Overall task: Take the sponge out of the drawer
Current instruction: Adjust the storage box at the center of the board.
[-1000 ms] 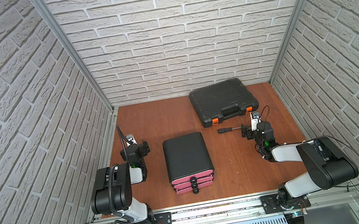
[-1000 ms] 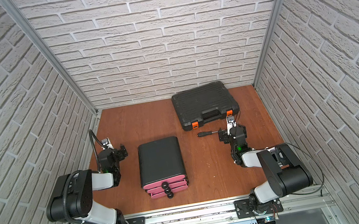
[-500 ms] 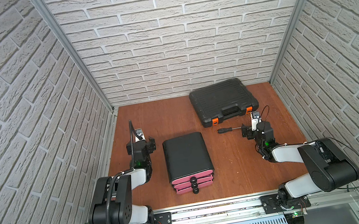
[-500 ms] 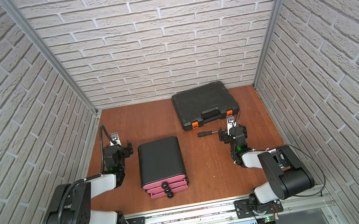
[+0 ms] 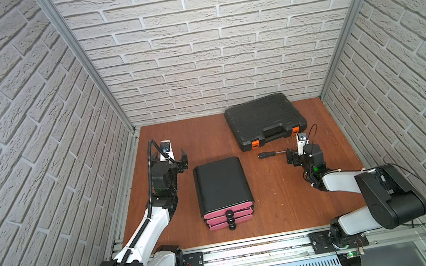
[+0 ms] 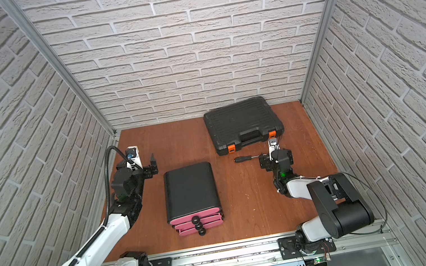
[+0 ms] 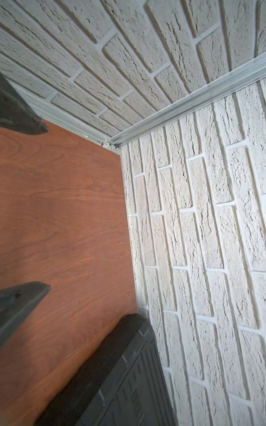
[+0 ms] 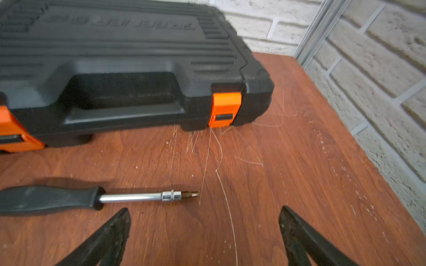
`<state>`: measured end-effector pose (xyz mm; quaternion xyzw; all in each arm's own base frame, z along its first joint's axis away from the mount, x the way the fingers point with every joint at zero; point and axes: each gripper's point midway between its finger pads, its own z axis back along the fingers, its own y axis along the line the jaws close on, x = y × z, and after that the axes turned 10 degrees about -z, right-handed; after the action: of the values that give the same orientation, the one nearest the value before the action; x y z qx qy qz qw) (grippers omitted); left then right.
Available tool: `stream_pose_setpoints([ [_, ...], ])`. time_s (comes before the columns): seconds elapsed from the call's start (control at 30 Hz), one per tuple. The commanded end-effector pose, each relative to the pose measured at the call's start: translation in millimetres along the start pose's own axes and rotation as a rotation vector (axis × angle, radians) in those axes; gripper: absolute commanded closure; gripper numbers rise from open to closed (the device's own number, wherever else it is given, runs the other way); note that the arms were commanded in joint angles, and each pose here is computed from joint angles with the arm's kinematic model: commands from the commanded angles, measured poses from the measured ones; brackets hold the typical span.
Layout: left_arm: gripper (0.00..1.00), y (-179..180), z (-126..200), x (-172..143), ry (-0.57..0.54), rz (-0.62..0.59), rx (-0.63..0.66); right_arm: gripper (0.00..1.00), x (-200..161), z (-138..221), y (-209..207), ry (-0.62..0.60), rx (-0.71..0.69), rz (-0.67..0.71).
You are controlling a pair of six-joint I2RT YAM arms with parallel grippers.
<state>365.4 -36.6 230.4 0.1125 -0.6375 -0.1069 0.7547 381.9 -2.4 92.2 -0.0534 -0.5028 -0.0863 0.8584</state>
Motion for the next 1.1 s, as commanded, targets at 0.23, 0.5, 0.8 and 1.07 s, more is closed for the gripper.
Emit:
stream_pose_setpoints([
  [0.23, 0.02, -34.4, 24.2, 7.3, 0.094, 0.350, -0.241, 0.01, 95.2, 63.5, 103.6, -0.031, 0.270, 0.054],
  [0.5, 0.02, -66.9, 49.5, 20.8, 0.085, 0.613, -0.430, 0.01, 83.4, 138.4, 203.0, 0.006, 0.650, -0.144],
  [0.8, 0.02, -102.4, 85.9, 18.9, 0.144, 0.745, -0.525, 0.01, 52.3, 207.5, 249.1, 0.029, 0.803, -0.184],
  [1.07, 0.02, -119.3, 109.0, 33.9, -0.021, 0.784, -0.690, 0.01, 49.2, 216.1, 256.1, 0.071, 0.829, -0.214],
])
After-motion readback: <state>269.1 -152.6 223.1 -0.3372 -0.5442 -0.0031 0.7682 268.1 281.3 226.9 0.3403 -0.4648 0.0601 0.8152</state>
